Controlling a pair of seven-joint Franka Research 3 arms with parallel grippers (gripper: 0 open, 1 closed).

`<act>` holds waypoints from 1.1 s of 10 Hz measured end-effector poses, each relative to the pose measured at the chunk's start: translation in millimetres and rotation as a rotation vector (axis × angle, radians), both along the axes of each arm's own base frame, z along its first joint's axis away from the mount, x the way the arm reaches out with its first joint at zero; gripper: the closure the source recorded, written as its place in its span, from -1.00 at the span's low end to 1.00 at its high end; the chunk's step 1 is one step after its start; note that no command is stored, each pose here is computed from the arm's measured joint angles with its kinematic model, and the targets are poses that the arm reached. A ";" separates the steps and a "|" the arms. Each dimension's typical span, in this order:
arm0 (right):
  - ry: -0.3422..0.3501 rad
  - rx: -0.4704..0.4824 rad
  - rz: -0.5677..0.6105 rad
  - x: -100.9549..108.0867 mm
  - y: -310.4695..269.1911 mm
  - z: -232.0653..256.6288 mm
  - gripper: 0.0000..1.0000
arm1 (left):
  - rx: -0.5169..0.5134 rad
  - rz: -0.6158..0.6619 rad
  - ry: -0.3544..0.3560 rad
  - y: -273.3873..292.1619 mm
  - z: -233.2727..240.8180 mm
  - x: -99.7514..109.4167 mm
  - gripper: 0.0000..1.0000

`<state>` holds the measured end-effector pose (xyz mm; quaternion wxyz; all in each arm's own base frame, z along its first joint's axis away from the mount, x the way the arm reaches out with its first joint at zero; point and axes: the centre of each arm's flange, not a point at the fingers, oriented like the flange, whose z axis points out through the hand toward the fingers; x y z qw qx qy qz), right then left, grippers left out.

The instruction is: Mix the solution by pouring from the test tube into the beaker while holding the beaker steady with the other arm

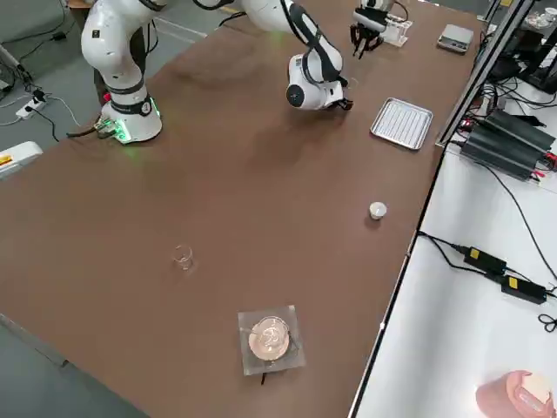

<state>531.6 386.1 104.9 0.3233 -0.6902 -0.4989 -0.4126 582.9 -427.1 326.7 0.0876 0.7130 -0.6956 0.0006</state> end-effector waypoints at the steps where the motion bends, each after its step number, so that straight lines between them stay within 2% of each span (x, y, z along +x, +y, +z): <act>1: 0.000 0.000 0.000 0.0 0.0 0.0 -0.54 | 0.002 0.000 -0.010 -6.4 -4.2 -0.1 0.57; 5: 0.001 0.000 -0.001 0.1 -0.1 0.0 -0.54 | 0.042 0.044 -0.040 -25.8 -15.3 -5.2 0.57; 11: 0.001 -0.001 -0.004 0.8 -0.8 0.2 -0.54 | 0.124 -0.006 -0.110 -45.5 -20.6 -13.9 0.57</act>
